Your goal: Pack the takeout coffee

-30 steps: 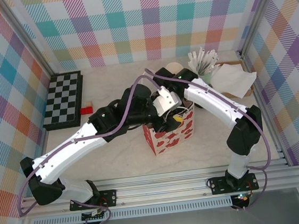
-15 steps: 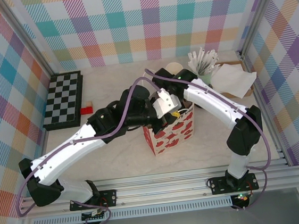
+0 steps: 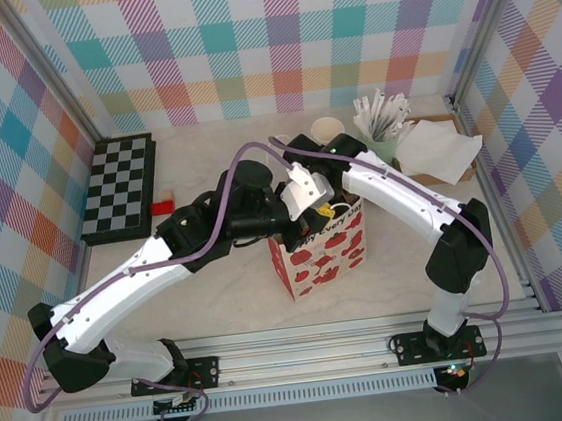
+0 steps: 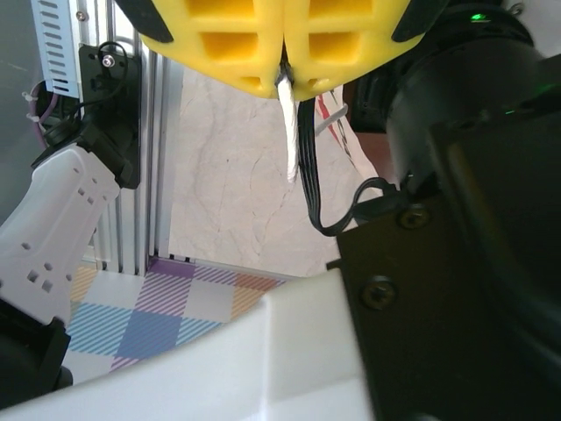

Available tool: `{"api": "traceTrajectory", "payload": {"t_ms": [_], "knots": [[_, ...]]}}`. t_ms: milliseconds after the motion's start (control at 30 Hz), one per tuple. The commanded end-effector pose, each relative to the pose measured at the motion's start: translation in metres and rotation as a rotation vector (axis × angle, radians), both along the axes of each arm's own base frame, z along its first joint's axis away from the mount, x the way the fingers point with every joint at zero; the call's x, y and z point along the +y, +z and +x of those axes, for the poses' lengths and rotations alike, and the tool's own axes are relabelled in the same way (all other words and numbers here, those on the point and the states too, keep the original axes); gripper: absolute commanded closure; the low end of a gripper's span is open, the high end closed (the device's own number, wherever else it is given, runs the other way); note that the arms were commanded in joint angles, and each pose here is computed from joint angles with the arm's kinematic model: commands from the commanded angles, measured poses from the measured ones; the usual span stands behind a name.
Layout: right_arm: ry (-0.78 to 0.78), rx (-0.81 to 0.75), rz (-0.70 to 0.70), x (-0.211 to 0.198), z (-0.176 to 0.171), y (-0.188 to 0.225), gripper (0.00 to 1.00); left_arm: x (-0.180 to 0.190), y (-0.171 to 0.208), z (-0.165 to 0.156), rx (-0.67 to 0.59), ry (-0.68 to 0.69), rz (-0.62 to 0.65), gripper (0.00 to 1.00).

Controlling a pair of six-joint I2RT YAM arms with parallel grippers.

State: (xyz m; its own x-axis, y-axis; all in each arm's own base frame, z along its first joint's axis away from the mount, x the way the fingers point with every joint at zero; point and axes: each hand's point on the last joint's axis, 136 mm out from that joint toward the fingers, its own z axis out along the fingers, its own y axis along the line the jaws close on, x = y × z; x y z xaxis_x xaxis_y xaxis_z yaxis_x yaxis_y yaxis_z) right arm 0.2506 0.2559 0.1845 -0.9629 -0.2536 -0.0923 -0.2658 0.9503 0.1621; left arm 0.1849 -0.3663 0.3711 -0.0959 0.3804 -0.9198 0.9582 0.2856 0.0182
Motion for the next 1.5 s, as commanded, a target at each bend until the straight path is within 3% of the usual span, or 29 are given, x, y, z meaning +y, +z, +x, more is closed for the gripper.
{"api": "traceTrajectory", "payload": {"t_ms": [0,433,567,633,900,1167,1333,1467], "knots": [[0.022,-0.012,-0.02,-0.002,-0.002,0.007,1.0,0.012,0.022,-0.002,-0.014,0.002,-0.067,1.0],[0.158,-0.046,-0.073,-0.002,-0.007,-0.004,1.0,0.005,0.026,0.002,-0.019,-0.01,-0.043,1.0],[0.178,-0.042,-0.055,0.001,-0.009,-0.006,1.0,0.003,0.029,-0.021,-0.006,-0.143,-0.043,0.94],[0.206,-0.041,-0.052,0.002,-0.01,-0.008,1.0,0.008,0.025,-0.029,-0.014,-0.183,-0.022,1.0],[0.303,-0.067,-0.085,-0.005,-0.009,-0.018,1.0,0.018,0.019,-0.03,-0.051,-0.175,0.024,1.0],[0.141,-0.09,0.07,0.022,0.007,0.013,1.0,0.012,0.005,-0.043,-0.015,-0.282,0.09,1.0],[0.072,-0.13,0.035,0.022,0.024,0.014,1.0,0.022,0.003,-0.041,-0.103,-0.305,0.151,1.0],[0.109,-0.14,0.086,0.028,0.021,0.021,1.0,0.029,0.007,-0.039,-0.151,-0.322,0.18,1.0]]}}
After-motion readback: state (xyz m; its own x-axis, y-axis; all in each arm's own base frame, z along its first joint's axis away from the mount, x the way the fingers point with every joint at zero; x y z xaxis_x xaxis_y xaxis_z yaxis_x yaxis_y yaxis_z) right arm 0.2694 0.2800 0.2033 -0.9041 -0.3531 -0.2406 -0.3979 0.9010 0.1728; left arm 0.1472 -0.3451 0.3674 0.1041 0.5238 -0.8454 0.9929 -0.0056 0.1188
